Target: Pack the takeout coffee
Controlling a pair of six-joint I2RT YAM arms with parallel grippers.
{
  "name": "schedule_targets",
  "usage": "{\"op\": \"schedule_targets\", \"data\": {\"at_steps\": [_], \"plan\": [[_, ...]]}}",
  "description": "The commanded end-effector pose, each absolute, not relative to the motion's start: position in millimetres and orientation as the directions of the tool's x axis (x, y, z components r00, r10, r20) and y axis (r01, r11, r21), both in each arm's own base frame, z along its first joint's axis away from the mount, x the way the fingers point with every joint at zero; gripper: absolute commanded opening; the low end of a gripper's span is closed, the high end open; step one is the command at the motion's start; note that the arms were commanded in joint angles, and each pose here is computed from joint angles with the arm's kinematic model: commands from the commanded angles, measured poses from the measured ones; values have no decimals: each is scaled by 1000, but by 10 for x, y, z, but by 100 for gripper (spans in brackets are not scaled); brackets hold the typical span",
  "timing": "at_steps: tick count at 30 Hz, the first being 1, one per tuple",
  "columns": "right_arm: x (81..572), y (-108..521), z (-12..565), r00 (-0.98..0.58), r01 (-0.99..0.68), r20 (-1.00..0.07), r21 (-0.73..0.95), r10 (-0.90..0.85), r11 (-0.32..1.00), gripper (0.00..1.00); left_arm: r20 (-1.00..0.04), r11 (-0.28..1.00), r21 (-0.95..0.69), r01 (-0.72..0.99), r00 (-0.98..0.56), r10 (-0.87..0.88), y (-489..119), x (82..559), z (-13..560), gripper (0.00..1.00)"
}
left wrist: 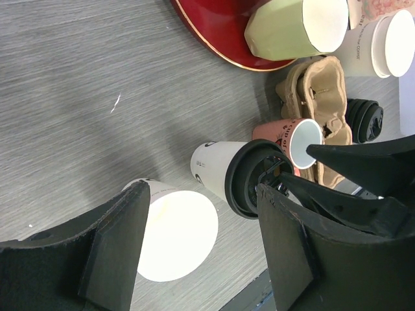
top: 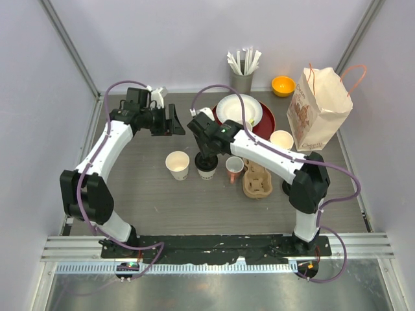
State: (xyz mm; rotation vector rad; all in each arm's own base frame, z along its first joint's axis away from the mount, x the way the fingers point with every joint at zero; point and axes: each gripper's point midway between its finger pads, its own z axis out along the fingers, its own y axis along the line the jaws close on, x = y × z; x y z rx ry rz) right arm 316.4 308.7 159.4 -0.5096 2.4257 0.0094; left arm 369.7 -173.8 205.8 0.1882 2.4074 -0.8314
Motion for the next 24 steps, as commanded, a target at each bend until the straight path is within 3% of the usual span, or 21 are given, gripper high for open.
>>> {"op": "schedule_targets", "data": {"at_steps": [1,4,8,13,17,24], "plan": [[3271,3204,2300,-627,-362,-732,-29,-266,932,49,-618,776,-514,366,-786,-39,-1764,3679,2262,71],[3291,3050,2483,-623,-332,-748,-10,-227,943,50,-619,775,-512,371,-785,-33,-1755,3653,2269,70],[3288,2207,2797,-618,-95,-784,5,-55,995,46,-627,782,-494,380,-779,-18,-1702,3626,2281,70],[2936,1079,2510,-595,250,-754,154,277,956,43,-630,822,-442,358,-777,-1,-1534,3615,2176,71],[2482,269,2220,-560,472,-758,41,335,881,45,-635,826,-450,339,-772,-29,-1450,3599,2121,71],[2131,-107,1487,-599,630,-639,-5,482,777,48,-645,804,-485,343,-762,-63,-1381,3591,2239,70]]}}
